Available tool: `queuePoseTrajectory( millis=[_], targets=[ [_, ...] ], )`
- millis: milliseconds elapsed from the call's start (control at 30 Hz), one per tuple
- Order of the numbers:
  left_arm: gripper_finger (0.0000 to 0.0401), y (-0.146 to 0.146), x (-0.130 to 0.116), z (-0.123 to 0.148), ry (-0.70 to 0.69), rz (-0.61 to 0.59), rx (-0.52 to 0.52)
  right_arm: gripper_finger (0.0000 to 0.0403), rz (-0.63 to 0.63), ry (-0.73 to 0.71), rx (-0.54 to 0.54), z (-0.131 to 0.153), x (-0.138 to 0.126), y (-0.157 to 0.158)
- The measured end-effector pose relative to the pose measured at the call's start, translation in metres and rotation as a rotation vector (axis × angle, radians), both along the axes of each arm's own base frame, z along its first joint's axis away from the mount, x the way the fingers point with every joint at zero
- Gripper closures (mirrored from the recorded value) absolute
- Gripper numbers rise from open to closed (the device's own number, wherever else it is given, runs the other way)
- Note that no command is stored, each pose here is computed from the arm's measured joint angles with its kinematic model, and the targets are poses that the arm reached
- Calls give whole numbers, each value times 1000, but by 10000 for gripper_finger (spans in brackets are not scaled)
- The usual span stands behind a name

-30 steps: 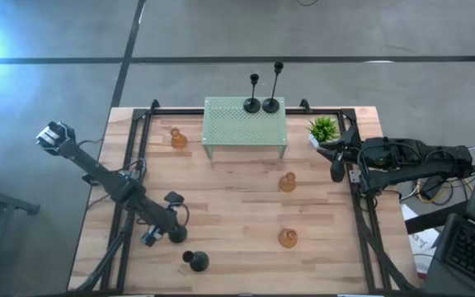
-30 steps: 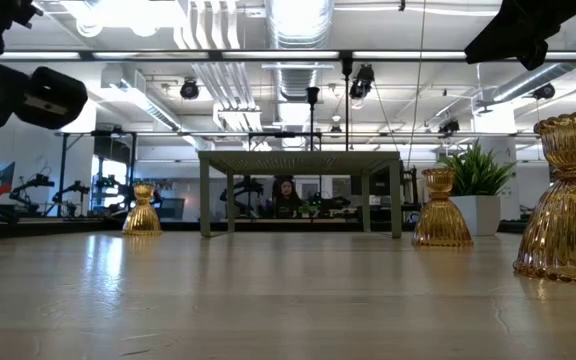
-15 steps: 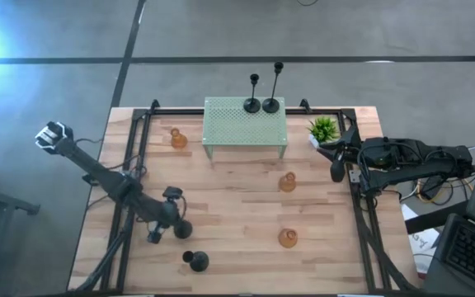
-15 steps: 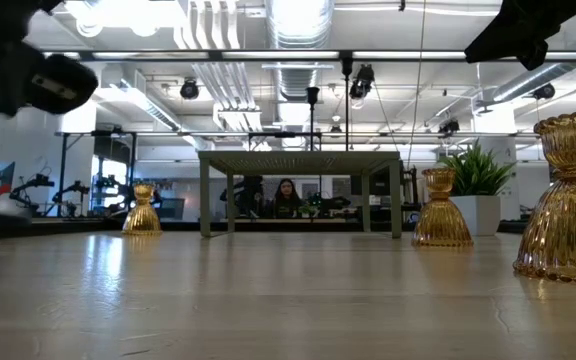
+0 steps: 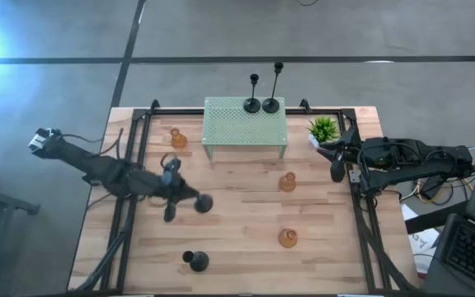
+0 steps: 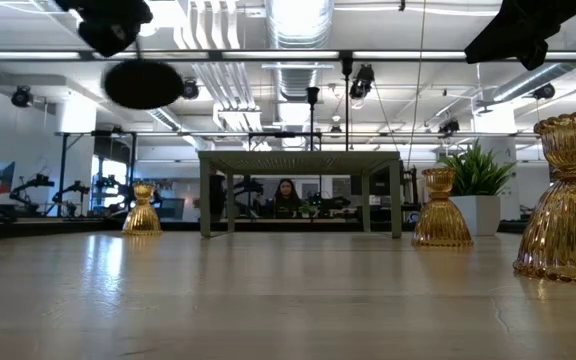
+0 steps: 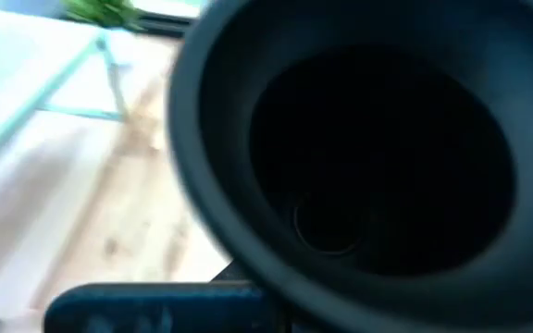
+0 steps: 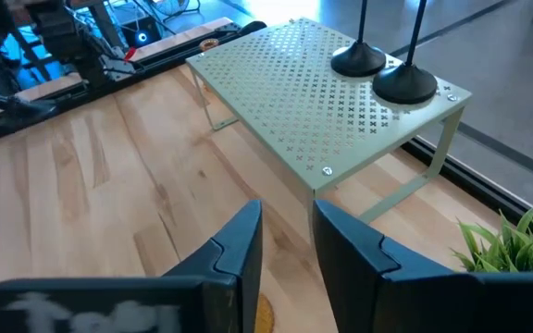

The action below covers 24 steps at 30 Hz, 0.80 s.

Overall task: Pick & Place candle stick holders
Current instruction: Put the top black candle holder on the shelf aligned with the other black candle holders

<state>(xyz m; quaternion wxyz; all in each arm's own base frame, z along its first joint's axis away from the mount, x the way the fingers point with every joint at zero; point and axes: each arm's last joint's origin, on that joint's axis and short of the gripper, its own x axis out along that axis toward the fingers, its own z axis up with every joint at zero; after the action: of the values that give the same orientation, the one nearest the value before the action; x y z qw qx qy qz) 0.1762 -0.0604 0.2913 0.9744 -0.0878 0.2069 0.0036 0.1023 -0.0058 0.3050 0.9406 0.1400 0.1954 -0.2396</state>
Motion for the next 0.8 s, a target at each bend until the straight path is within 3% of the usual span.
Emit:
queuePoseTrajectory(
  millis=[367, 800],
  targets=[
    [385, 41, 27, 44, -85, 188, 31, 311, 0, 0, 0, 0, 0, 0],
    [385, 87, 69, 62, -148, 373, 99, 335, 0, 0, 0, 0, 0, 0]
  ],
)
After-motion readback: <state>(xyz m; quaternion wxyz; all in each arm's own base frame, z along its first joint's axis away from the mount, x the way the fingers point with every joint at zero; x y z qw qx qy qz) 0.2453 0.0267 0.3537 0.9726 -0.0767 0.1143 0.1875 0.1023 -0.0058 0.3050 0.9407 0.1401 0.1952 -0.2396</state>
